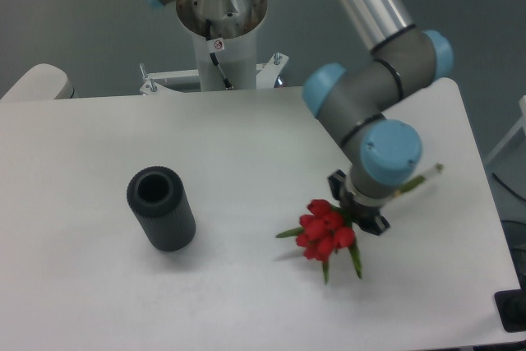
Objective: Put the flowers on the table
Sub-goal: 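Carry the red tulip bunch in the gripper toward the black vase, then lower the tulips onto the table and open the gripper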
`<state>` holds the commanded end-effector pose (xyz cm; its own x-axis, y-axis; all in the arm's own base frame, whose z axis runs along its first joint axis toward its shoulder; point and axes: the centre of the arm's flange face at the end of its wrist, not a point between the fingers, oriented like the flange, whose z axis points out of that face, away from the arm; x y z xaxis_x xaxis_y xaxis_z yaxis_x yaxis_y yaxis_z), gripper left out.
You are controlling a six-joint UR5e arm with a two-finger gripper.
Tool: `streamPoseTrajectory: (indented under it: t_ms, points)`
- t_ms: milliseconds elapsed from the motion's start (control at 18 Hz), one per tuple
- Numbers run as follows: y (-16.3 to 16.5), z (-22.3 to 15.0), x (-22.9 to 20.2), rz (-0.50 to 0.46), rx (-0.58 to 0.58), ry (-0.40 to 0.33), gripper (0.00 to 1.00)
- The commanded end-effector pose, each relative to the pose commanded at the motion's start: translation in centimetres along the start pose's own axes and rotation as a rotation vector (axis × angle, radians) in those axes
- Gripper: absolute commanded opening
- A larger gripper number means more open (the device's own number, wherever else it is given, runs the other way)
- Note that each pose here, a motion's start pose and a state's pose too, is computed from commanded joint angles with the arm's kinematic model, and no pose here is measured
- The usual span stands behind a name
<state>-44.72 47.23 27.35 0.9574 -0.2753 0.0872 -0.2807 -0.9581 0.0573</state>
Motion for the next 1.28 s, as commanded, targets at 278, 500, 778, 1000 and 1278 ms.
streamPoseTrajectory:
  t_ms: [278,500,778,1000,1278]
  points:
    - [-3.7,0.3,4.1,-0.119,0.014,0.017,0.00]
    - [-4.5,0.6,4.8,-0.147,0.025,0.020,0.02]
    - [-4.6,0.8,4.7,-0.165,0.060,0.022,0.72]
    - [-4.7,0.1,4.5,-0.155,0.074,-0.010,1.00]
    - [-3.2,-1.2,2.6,-0.097,0.083,-0.039,1.00]
